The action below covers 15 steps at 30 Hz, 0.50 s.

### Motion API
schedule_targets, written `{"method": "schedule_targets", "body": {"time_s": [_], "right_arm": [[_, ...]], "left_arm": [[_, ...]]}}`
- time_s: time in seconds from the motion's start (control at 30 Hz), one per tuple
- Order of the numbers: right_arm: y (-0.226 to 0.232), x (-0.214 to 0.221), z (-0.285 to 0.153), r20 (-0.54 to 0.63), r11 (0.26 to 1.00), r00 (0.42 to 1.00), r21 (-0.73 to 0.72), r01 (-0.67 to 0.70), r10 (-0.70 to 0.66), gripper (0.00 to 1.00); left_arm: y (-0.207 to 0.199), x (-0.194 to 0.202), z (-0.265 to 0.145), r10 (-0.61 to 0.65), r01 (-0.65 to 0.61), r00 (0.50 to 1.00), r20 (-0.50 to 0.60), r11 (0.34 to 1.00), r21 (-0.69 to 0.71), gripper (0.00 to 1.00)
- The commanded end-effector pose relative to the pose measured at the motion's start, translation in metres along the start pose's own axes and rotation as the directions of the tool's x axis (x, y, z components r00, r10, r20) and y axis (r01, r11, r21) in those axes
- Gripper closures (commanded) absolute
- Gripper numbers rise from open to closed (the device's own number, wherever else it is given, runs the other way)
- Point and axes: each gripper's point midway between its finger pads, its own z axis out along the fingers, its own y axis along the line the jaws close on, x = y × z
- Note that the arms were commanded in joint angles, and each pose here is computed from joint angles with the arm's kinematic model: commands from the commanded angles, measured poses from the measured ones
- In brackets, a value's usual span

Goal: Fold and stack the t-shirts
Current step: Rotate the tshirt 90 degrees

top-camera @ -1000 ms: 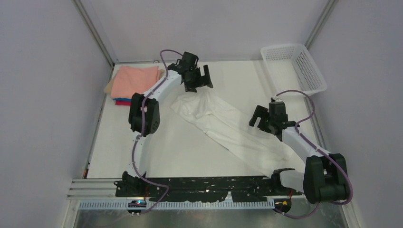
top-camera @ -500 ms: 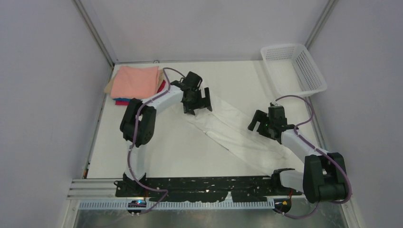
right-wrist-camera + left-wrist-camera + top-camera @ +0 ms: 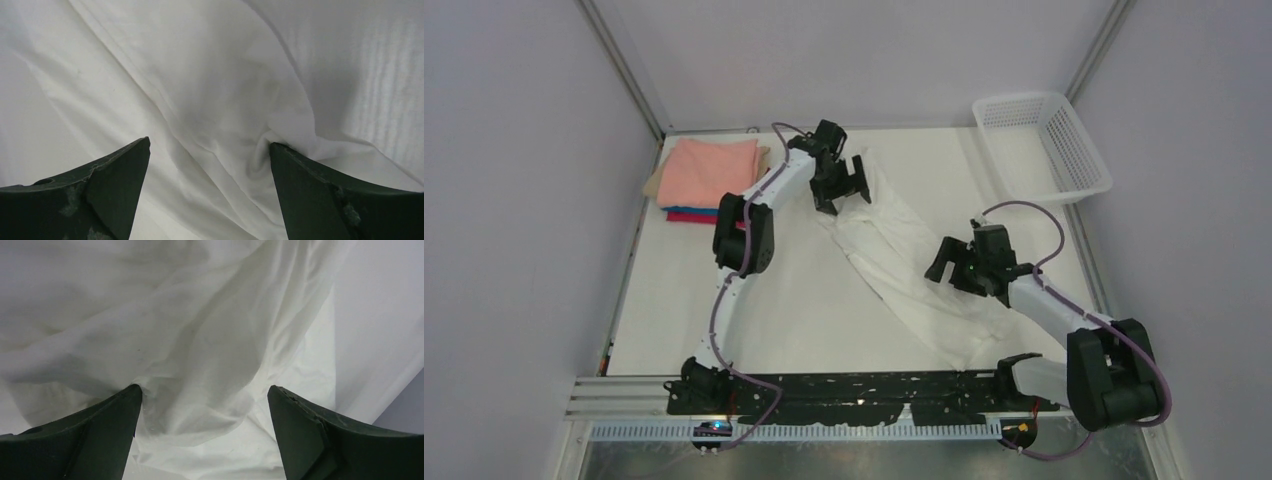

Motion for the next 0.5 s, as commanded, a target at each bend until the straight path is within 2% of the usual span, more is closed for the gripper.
{"method": "schedule_targets", "body": {"time_s": [0.0,0.17,0.33,0.47], "right_arm": [[0.032,0.058,-0.004,-0.214,0.996,0.976,-0.091,0.010,-0.030,0.05],[0.079,0.072,-0.008,-0.289,0.973,0.946,-0.212,0.087,-0.147,0.05],[0.093,0.098,-0.017,-0.394,0.963,0.897,-0.245,0.109,-0.202,0.05],[0.113,0.122,-0.026,-0.393,0.948,0.886,-0.286,0.137,-0.246,0.05]], "left_arm": [[0.001,-0.044,-0.011,-0.011,0.009,1.000,0.018,0.996,0.086,0.00],[-0.007,-0.074,0.002,-0.039,0.026,0.998,0.056,0.976,0.214,0.00],[-0.014,-0.095,0.009,-0.053,0.021,0.991,0.120,0.969,0.248,0.00],[-0.025,-0.108,0.011,-0.069,0.019,0.985,0.159,0.954,0.298,0.00]]}}
